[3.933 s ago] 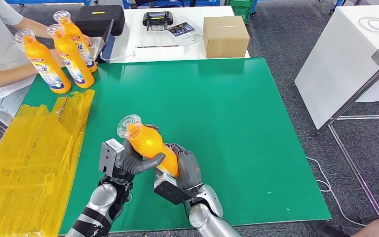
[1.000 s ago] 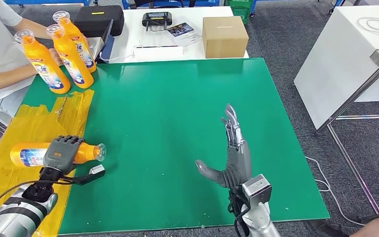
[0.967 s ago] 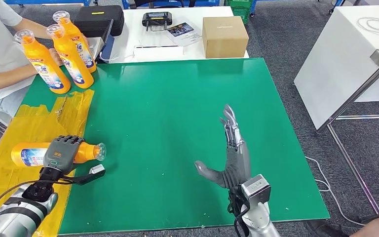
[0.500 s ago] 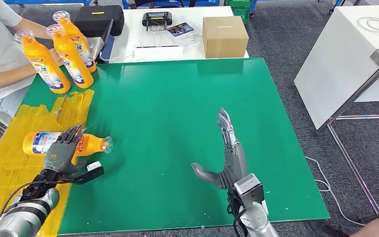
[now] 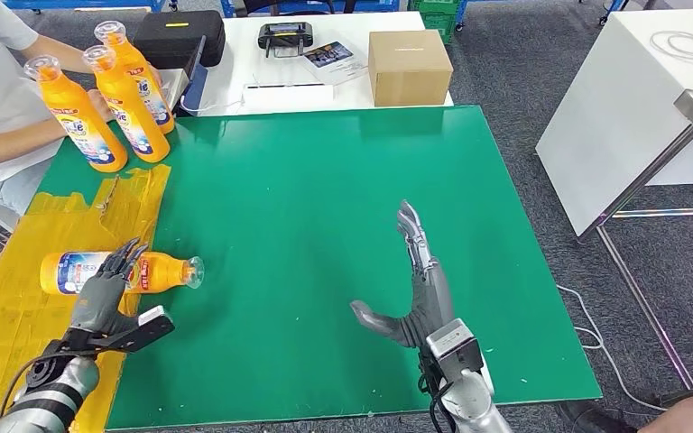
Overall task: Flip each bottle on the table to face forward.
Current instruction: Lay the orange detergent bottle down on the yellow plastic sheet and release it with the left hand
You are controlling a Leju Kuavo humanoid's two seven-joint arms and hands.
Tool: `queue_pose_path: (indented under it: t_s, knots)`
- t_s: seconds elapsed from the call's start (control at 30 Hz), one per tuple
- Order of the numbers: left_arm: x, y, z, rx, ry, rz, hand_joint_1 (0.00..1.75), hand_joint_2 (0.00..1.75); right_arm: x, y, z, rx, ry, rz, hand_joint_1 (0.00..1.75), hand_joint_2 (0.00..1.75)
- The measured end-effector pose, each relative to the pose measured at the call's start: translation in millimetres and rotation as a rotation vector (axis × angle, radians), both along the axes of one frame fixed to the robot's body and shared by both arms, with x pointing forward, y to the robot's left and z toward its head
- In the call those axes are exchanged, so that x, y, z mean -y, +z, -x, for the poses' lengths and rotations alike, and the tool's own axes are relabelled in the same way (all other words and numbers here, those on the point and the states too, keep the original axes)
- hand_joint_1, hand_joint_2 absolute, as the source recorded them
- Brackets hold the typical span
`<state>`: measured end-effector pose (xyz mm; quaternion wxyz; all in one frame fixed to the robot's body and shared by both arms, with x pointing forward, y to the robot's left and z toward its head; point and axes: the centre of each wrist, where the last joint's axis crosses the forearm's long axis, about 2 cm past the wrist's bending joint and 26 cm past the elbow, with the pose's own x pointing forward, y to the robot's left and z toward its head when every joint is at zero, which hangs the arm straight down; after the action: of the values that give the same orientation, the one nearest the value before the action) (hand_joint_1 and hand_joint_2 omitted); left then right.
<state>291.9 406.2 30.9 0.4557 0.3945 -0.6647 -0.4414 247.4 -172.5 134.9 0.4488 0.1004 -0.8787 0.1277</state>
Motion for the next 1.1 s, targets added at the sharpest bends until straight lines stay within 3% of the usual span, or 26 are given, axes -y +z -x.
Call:
queue_pose_path:
  t_s: [0.13, 0.27, 0.47, 0.7, 0.8, 0.93, 1.1]
  knots:
    - [4, -2.2, 26.6, 0.083, 0.032, 0.145, 0.0, 1.75, 2, -4, 4, -0.011, -0.003, 0.008, 0.0, 1.75]
    - [18, 11.9, 44.7, 0.248, 0.091, 0.363, 0.0, 1.75, 6, -8, 9, -0.03, -0.015, 0.013, 0.0, 1.75]
    - [56, 55.1, 67.6, 0.459, 0.04, 0.609, 0.0, 1.75, 13, -12, 17, -0.052, -0.038, 0.015, 0.0, 1.75]
    - [84, 94.6, 75.2, 0.537, -0.087, 0.798, 0.0, 1.75, 15, -11, 22, -0.047, -0.066, 0.02, 0.0, 1.75]
    - [93, 97.6, 79.8, 0.478, -0.157, 0.865, 0.0, 1.75, 18, -11, 26, -0.038, -0.135, 0.056, 0.0, 1.75]
    - [118, 85.0, 96.9, 0.226, -0.252, 1.019, 0.0, 1.75, 26, -16, 47, -0.057, -0.247, 0.085, 0.0, 1.75]
    - [149, 72.1, 118.5, -0.008, -0.278, 1.171, 0.0, 1.75, 35, -22, 74, -0.124, -0.291, 0.05, 0.0, 1.75]
